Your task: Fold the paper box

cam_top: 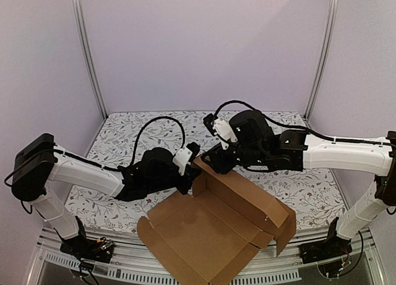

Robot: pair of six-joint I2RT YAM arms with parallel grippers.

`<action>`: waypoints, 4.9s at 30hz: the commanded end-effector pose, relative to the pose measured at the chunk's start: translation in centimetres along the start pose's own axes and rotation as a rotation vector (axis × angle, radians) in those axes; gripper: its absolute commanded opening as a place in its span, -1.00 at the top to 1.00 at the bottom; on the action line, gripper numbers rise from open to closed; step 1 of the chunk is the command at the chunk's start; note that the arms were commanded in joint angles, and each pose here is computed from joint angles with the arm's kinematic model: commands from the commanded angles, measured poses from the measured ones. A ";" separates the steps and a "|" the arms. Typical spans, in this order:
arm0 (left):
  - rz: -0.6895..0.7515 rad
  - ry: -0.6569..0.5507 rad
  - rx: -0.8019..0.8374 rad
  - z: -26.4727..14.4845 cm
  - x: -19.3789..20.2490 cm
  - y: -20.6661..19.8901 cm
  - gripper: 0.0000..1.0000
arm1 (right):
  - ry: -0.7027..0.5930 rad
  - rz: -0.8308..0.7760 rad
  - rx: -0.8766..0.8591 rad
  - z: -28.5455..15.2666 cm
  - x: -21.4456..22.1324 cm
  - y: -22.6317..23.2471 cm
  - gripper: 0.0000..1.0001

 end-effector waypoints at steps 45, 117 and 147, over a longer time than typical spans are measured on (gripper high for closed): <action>-0.022 -0.326 -0.061 1.0 2.4 -0.9 0.26 | 0.126 0.070 -0.072 1.7 4.9 -0.5 0.33; -0.091 -0.095 -0.799 -4.5 6.6 6.8 1.00 | -0.028 -0.011 0.243 -10.2 1.4 -7.1 0.52; -0.097 0.069 -0.855 -5.1 9.4 4.8 1.00 | 0.095 0.166 0.214 -1.1 4.1 -10.8 1.00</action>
Point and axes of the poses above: each gripper's point midway between its finger pads, its own z axis out along the fingers, its own y axis along the line the jaws close on, x = y × z, the point moved 4 cm from there along -z, back along the fingers, and after that the axes turned 11 degrees about z, right-handed, at the moved point
